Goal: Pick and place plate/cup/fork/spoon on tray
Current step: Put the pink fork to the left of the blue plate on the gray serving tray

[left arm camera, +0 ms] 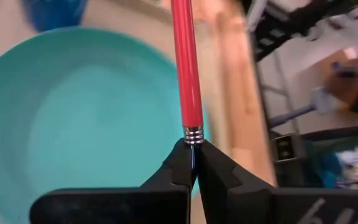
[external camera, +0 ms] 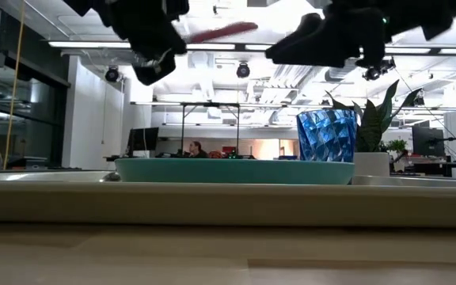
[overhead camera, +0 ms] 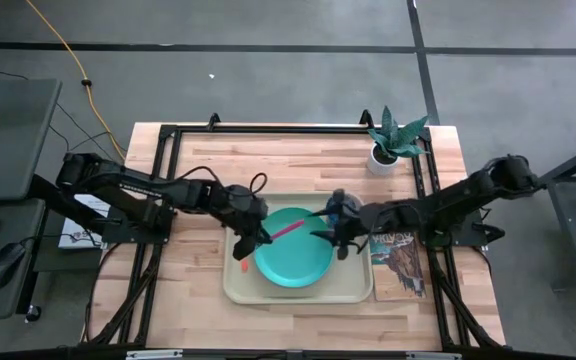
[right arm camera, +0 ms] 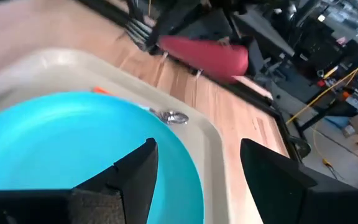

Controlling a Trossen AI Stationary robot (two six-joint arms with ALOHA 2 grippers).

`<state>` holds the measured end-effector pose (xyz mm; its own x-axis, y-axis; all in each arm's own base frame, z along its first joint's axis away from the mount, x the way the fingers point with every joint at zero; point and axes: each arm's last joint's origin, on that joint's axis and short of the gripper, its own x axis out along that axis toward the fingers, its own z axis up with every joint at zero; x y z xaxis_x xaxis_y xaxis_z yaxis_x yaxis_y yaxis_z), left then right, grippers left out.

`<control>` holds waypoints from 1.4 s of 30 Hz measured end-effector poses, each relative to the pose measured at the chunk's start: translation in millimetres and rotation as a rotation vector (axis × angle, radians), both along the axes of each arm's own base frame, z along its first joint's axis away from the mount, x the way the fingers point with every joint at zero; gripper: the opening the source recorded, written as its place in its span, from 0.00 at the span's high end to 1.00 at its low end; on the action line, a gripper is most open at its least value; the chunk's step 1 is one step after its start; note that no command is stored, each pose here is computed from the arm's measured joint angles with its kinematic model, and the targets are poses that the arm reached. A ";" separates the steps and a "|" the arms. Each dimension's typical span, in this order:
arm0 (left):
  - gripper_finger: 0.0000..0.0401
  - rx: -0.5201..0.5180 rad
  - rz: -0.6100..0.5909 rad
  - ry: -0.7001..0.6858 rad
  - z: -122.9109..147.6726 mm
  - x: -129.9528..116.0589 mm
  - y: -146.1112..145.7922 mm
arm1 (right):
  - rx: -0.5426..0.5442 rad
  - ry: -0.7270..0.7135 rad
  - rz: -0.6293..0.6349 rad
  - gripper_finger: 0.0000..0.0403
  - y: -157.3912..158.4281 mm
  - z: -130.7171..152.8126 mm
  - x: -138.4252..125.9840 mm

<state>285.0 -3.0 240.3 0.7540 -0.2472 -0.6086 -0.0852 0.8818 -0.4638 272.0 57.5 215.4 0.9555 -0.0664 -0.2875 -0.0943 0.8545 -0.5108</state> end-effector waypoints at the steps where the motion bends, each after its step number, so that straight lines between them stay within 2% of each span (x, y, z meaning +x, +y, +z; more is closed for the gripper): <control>1: 1.00 0.020 0.008 0.013 -1.3 -0.7 0.5 | 0.002 0.017 0.005 0.45 2.1 3.1 3.4; 6: 1.00 0.224 0.031 0.015 -3.5 -1.6 -2.3 | 0.136 -0.003 0.057 0.45 7.2 25.0 12.7; 14: 1.00 0.465 0.044 0.009 -3.5 -2.3 -14.2 | 0.230 -0.038 -0.080 0.45 -5.3 32.4 16.5; 18: 1.00 0.519 0.033 0.005 -3.3 -2.9 -20.2 | 0.289 -0.046 -0.123 0.45 -14.3 32.3 18.0; 22: 1.00 0.585 0.047 0.008 -3.4 -3.3 -23.4 | 0.324 -0.034 -0.023 0.45 -16.2 33.1 19.3; 27: 1.00 0.617 0.046 0.041 -12.2 1.9 -21.4 | 0.343 -0.040 0.072 0.45 -14.6 35.3 19.9; 32: 1.00 0.650 0.012 0.081 -22.6 13.9 -21.7 | 0.340 -0.043 0.050 0.45 -15.3 35.2 19.9; 42: 1.00 0.673 0.001 0.044 -10.5 21.6 -29.5 | 0.338 0.042 0.026 0.45 -15.9 27.0 17.8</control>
<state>306.6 -32.5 229.8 0.7248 0.1974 -0.6601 -0.0924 0.9773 0.1908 289.8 41.6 242.3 0.9425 0.0637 -0.3281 -0.1333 0.9719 -0.1942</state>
